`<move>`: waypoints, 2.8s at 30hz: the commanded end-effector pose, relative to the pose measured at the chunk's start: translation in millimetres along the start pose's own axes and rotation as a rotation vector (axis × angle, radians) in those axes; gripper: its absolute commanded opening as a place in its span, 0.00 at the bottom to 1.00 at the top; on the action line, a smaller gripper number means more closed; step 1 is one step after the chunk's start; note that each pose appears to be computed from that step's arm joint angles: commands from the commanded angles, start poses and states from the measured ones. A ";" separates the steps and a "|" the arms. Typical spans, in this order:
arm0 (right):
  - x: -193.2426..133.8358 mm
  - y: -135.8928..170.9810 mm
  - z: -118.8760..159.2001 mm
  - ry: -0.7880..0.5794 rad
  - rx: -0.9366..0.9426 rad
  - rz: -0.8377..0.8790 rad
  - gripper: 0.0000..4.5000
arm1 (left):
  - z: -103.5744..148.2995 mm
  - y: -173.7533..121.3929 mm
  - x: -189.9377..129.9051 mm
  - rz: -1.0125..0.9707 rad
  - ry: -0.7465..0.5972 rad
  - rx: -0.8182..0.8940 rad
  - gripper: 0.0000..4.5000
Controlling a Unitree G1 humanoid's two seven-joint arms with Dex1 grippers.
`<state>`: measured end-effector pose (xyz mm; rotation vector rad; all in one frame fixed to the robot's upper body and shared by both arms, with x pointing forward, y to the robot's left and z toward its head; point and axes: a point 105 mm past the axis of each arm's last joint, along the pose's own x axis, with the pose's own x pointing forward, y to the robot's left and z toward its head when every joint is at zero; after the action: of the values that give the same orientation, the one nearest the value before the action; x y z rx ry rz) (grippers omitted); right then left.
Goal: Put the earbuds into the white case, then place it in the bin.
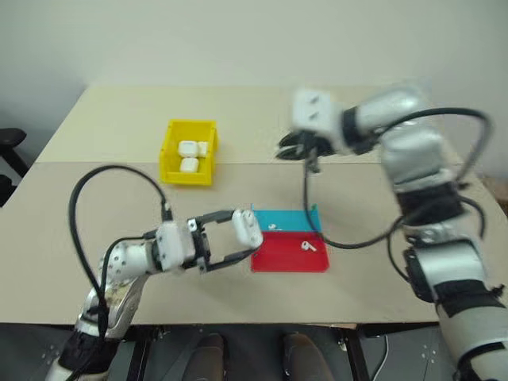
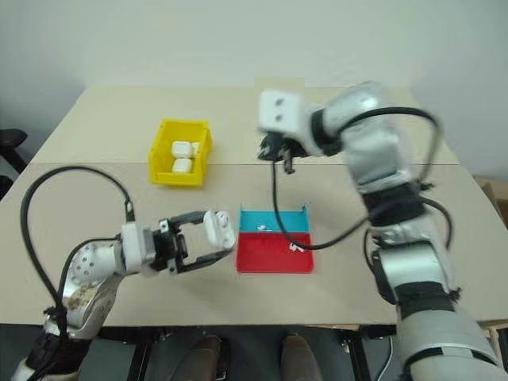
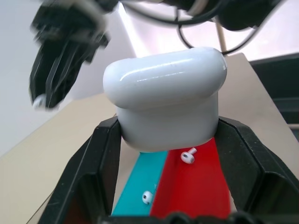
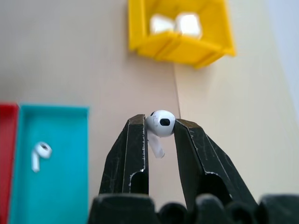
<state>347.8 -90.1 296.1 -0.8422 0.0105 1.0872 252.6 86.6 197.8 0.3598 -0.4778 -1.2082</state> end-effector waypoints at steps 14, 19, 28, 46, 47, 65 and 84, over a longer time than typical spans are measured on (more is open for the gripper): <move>-102.1 70.4 59.9 -0.741 0.518 0.104 0.17 | 61.5 7.1 22.7 -0.098 -0.253 -0.085 0.61; -78.6 90.6 58.9 -0.723 0.555 0.166 0.17 | 55.7 6.0 23.6 -0.127 -0.230 -0.069 0.61; -67.1 104.0 62.8 -0.739 0.597 0.245 0.17 | 51.0 8.7 27.7 -0.129 -0.213 -0.065 0.61; -53.9 115.3 53.1 -0.691 0.657 0.237 0.17 | 48.1 4.1 28.5 -0.123 -0.242 -0.055 0.61; -53.8 116.0 53.0 -0.690 0.658 0.238 0.17 | 47.8 4.4 28.7 -0.120 -0.241 -0.053 0.61; -58.2 114.2 39.2 -0.614 0.598 0.170 0.59 | 31.3 3.1 25.5 -0.105 -0.198 -0.049 0.61; -33.2 81.7 49.7 -0.277 0.151 0.190 0.00 | -11.6 7.4 76.0 -0.215 0.041 0.082 0.61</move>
<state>249.1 -71.7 289.6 -0.4958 -0.0150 1.3682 289.1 22.5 194.1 0.4931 -0.4042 -1.3857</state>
